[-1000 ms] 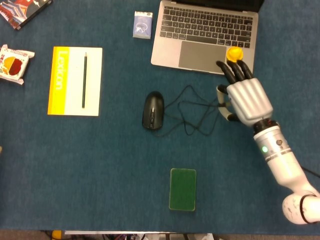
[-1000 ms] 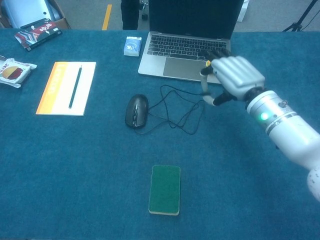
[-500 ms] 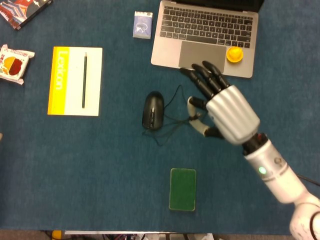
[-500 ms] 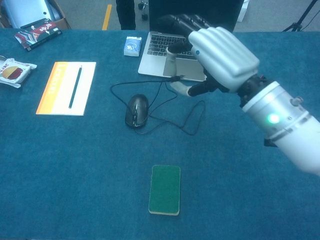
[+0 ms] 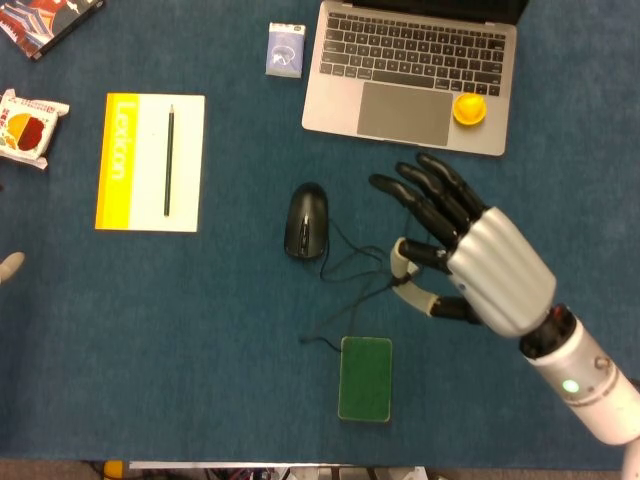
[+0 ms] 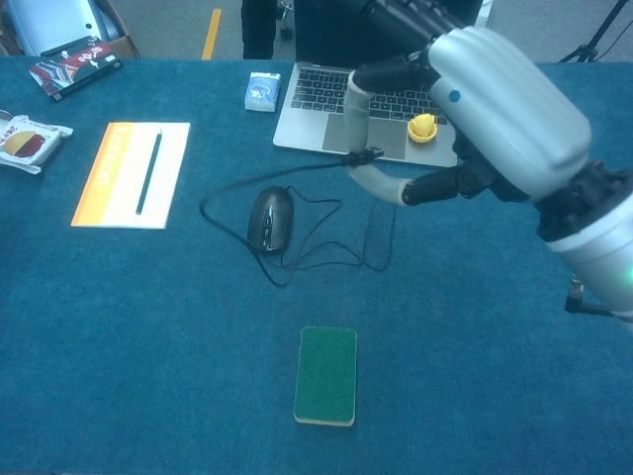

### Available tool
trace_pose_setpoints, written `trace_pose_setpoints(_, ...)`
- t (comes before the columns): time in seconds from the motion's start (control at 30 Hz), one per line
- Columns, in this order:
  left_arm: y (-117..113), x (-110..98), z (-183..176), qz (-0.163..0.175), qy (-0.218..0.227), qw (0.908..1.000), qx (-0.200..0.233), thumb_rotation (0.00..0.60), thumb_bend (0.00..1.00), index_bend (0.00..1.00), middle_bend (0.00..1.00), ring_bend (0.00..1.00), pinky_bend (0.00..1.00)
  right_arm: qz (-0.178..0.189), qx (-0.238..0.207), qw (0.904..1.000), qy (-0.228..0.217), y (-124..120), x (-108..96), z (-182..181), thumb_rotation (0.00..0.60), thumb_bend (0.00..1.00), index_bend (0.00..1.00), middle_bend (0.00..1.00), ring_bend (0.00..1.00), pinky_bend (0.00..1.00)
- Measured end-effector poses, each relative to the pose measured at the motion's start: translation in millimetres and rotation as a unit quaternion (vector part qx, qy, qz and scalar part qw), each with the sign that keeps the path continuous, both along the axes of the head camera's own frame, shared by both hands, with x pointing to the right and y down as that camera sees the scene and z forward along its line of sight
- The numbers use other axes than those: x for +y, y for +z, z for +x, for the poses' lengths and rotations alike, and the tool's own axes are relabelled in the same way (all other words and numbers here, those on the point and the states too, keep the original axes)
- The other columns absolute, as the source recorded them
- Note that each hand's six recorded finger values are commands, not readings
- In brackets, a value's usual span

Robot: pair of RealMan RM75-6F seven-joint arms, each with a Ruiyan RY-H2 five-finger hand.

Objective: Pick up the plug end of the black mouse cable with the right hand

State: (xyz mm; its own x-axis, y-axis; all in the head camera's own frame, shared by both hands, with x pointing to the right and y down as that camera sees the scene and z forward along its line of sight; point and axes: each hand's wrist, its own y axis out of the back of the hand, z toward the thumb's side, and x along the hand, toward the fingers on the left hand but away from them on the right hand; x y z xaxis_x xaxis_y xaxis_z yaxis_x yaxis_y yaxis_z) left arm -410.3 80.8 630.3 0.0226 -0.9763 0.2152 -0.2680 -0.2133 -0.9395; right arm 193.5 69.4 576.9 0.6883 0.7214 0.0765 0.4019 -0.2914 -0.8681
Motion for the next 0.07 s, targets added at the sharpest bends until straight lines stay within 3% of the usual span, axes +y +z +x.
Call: trace_pose_setpoints(0.07, -0.5, 2.0, 0.7, 0.0, 0.001, 1.0, -0.001, 0.6, 0.0, 0.31, 0.18, 0.27, 0.47, 0.002, -0.007, 1.0, 0.0, -2.3, 2.3, 2.6, 0.6, 0.39, 0.73, 0.11, 0.0, 0.0)
